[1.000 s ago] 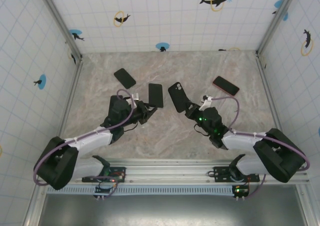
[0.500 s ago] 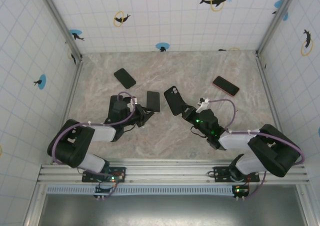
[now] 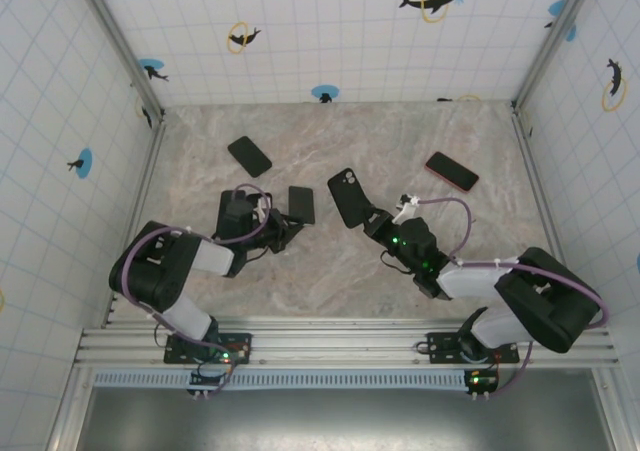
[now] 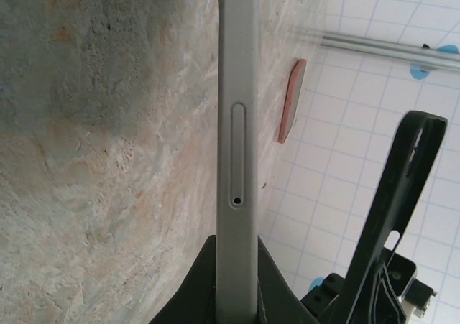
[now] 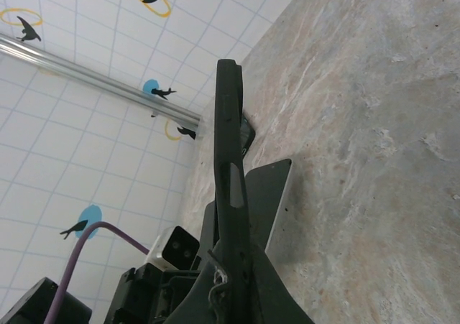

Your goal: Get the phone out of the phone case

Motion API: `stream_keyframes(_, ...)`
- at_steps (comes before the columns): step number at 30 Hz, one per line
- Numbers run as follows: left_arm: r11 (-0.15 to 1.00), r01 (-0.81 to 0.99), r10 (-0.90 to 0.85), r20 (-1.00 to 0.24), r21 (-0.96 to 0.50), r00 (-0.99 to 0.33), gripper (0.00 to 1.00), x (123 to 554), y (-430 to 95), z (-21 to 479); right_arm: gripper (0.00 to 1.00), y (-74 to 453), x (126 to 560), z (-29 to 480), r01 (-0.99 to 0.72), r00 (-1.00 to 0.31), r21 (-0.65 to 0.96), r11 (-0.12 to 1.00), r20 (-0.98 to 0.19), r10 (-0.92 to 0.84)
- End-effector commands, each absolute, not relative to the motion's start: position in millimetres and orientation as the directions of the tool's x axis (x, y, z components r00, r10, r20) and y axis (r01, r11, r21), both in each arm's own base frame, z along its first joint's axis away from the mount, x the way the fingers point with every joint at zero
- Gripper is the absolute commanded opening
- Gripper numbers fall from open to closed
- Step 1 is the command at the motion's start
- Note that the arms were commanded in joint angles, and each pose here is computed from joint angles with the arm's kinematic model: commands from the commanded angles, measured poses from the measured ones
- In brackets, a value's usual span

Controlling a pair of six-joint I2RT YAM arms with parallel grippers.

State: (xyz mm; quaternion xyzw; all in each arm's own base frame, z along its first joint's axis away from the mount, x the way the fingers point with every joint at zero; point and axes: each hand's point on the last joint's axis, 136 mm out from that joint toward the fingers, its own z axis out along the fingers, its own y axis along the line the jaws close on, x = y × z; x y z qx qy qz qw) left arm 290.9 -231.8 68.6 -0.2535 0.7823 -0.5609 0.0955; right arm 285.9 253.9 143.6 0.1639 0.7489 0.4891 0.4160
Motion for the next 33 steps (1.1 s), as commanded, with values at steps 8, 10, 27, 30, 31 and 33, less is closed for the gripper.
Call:
stream_keyframes(8,0.225,-0.226,-0.484,0.093,-0.948,-0.87,0.0,308.5,-236.2,77.8,0.0,255.9,289.7,146.2,-0.188,-0.577,0.864,0.468,-0.482,0.659)
stream_keyframes(10,0.226,-0.24,-0.481,0.107,-0.944,-0.87,0.0,307.5,-236.3,73.1,0.0,255.9,289.5,145.0,-0.186,-0.578,0.864,0.469,-0.482,0.659)
stream_keyframes(27,0.328,-0.302,-0.49,0.111,-0.895,-0.864,0.29,292.4,-225.3,50.6,0.0,257.6,289.2,136.4,-0.177,-0.591,0.866,0.467,-0.473,0.653)
stream_keyframes(30,0.337,-0.305,-0.495,0.108,-0.891,-0.862,0.29,288.8,-222.6,49.0,0.0,258.8,289.2,135.7,-0.177,-0.596,0.868,0.464,-0.47,0.652)
stream_keyframes(31,0.345,-0.307,-0.496,0.105,-0.887,-0.862,0.3,287.7,-221.6,47.6,0.0,259.4,288.8,135.0,-0.176,-0.598,0.869,0.463,-0.468,0.65)
stream_keyframes(33,0.358,-0.314,-0.498,0.105,-0.879,-0.861,0.32,284.5,-219.2,43.7,0.0,261.0,288.4,134.7,-0.177,-0.602,0.869,0.461,-0.466,0.648)
